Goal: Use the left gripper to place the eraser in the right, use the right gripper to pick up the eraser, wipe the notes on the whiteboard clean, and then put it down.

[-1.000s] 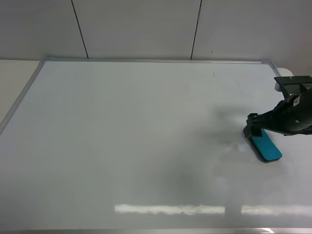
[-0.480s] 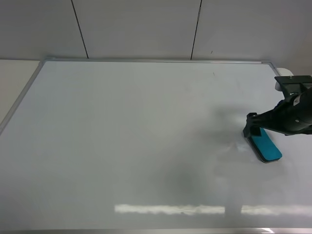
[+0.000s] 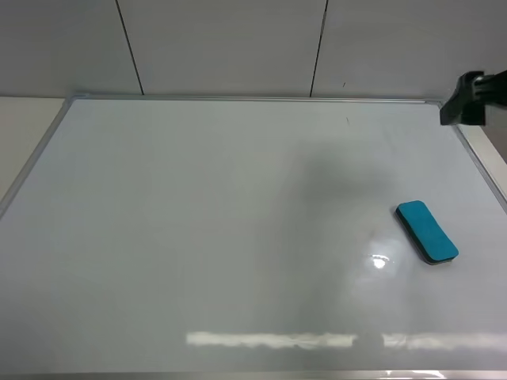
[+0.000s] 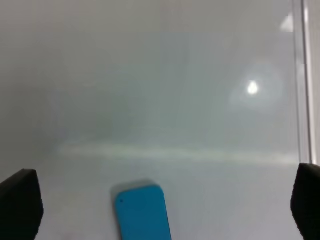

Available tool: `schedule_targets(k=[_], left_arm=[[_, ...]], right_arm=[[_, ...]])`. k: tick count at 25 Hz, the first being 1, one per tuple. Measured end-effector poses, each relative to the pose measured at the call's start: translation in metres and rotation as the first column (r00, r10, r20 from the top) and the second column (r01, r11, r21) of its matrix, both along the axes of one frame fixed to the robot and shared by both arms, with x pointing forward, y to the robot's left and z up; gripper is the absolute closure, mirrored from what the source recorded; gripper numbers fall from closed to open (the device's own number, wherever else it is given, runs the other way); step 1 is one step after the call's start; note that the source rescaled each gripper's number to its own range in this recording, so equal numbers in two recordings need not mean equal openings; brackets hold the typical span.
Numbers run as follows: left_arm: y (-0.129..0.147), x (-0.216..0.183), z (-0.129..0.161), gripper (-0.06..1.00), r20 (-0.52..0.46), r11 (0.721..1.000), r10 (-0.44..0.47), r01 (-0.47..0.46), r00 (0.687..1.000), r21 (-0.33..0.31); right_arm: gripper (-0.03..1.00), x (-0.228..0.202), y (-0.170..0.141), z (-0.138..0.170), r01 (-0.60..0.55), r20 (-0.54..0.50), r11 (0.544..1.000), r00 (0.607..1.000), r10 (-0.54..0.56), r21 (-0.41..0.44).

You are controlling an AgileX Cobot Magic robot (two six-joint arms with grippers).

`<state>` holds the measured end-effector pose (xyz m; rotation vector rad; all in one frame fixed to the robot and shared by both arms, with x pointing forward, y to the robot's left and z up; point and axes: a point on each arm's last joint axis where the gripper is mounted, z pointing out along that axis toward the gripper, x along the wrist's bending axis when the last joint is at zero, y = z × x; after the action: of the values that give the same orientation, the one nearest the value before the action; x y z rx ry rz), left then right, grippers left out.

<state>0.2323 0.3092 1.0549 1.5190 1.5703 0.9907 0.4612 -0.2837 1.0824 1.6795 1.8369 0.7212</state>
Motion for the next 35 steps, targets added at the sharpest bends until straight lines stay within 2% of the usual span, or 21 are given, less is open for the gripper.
schedule_targets(k=[2,6,9,12,17,21,23,25,29,35], left_arm=[[0.0,0.0,0.0,-0.06,0.0,1.0,0.0,0.0,1.0,0.0],[0.0,0.0,0.0,-0.06,0.0,1.0,0.0,0.0,1.0,0.0],[0.0,0.0,0.0,-0.06,0.0,1.0,0.0,0.0,1.0,0.001],[0.0,0.0,0.0,-0.06,0.0,1.0,0.0,0.0,1.0,0.001],[0.0,0.0,0.0,-0.06,0.0,1.0,0.0,0.0,1.0,0.001],[0.0,0.0,0.0,-0.06,0.0,1.0,0.0,0.0,1.0,0.0],[0.0,0.0,0.0,-0.06,0.0,1.0,0.0,0.0,1.0,0.0],[0.0,0.0,0.0,-0.06,0.0,1.0,0.0,0.0,1.0,0.0],[0.0,0.0,0.0,-0.06,0.0,1.0,0.0,0.0,1.0,0.0],[0.0,0.0,0.0,-0.06,0.0,1.0,0.0,0.0,1.0,0.0]], right_arm=[[-0.03,-0.026,-0.001,0.025,0.0,0.102,1.0,0.995,-0.003,0.025],[-0.03,-0.09,-0.005,0.066,-0.01,0.317,0.999,0.949,-0.006,0.05],[-0.03,-0.135,-0.009,0.078,-0.014,0.397,0.998,0.918,-0.008,0.054],[-0.03,-0.168,-0.012,0.073,-0.011,0.381,0.998,0.925,-0.01,0.054],[-0.03,-0.203,-0.015,0.031,-0.003,0.297,0.999,0.955,-0.011,0.047],[-0.03,-0.23,-0.019,0.002,0.038,0.38,0.999,0.924,-0.049,0.037],[-0.03,-0.236,-0.02,-0.006,0.087,0.404,0.996,0.911,-0.087,0.019],[-0.03,-0.235,-0.021,-0.013,0.112,0.383,0.994,0.917,-0.107,0.008],[-0.03,-0.229,-0.019,-0.027,0.105,0.325,0.994,0.94,-0.107,0.023],[-0.03,-0.228,-0.018,-0.029,0.094,0.316,0.995,0.943,-0.102,0.039]])
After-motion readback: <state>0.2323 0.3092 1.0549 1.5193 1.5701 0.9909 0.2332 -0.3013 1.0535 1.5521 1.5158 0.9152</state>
